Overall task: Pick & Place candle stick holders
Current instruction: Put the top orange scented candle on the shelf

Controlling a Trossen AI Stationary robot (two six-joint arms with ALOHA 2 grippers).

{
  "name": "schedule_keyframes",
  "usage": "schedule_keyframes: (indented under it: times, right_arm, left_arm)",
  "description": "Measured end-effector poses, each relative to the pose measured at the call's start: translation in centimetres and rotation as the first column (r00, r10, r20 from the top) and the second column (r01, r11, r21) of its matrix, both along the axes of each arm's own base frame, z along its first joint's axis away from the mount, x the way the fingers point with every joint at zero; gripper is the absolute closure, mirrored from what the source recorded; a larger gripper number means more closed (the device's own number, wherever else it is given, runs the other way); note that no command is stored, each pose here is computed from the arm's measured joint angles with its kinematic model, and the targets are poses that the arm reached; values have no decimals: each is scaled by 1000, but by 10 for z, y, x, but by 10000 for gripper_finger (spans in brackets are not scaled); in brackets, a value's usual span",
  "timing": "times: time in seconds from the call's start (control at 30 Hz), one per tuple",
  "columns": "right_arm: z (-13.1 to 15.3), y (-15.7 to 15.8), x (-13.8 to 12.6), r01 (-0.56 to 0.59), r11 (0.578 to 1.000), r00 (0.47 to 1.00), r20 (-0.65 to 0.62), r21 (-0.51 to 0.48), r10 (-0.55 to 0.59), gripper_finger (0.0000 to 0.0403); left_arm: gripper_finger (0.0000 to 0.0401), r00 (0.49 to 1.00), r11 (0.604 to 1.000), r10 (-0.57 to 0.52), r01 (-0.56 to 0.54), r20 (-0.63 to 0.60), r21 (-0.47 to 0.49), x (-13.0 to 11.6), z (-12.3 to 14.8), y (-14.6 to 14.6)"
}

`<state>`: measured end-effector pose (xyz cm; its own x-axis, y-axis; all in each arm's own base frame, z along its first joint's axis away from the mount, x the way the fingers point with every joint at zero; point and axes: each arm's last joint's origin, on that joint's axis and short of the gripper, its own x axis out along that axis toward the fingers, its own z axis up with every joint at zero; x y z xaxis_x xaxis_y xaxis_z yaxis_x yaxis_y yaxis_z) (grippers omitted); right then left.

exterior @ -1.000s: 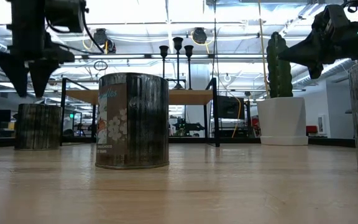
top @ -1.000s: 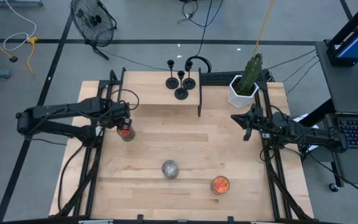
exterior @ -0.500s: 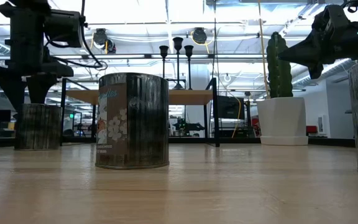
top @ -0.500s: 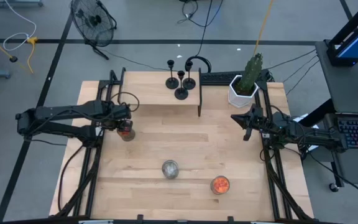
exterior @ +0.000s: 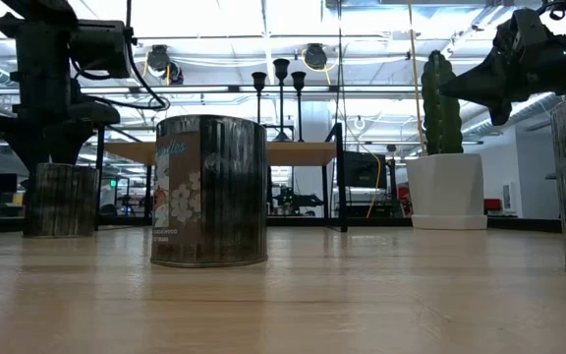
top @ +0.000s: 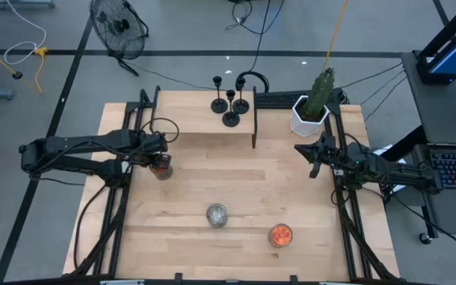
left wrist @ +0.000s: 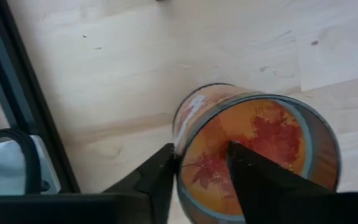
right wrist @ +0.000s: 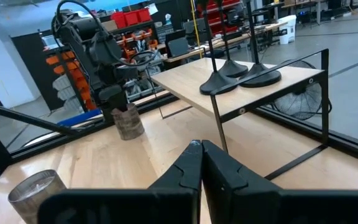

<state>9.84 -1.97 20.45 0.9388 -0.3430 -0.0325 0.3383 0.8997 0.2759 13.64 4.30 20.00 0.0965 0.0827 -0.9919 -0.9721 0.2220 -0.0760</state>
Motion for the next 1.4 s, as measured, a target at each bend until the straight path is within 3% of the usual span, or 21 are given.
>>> schedule_keyframes:
  times: [0.33, 0.83, 1.07, 1.27, 1.4]
  right_arm:
    - [0, 0, 0, 0, 1000, 1000, 0, 0, 0, 403]
    - [0, 0, 0, 0, 1000, 1000, 0, 0, 0, 403]
    - [0, 0, 0, 0, 1000, 1000, 0, 0, 0, 403]
    - [0, 0, 0, 2, 1000, 1000, 0, 0, -2, 403]
    - [0, 0, 0, 3, 1000, 1000, 0, 0, -3, 403]
  left_arm:
    - [388, 999, 999, -24, 25, -23, 34, -1, 0, 1]
    - [397, 999, 997, -41, 42, -5, 60, 2, 8, 2]
    - [399, 970, 986, -160, 150, 181, 70, 15, 57, 3]
    - [400, 927, 953, -220, 138, 304, 268, 25, 117, 10]
    - [400, 906, 929, -184, 33, 382, 369, 21, 156, 16]
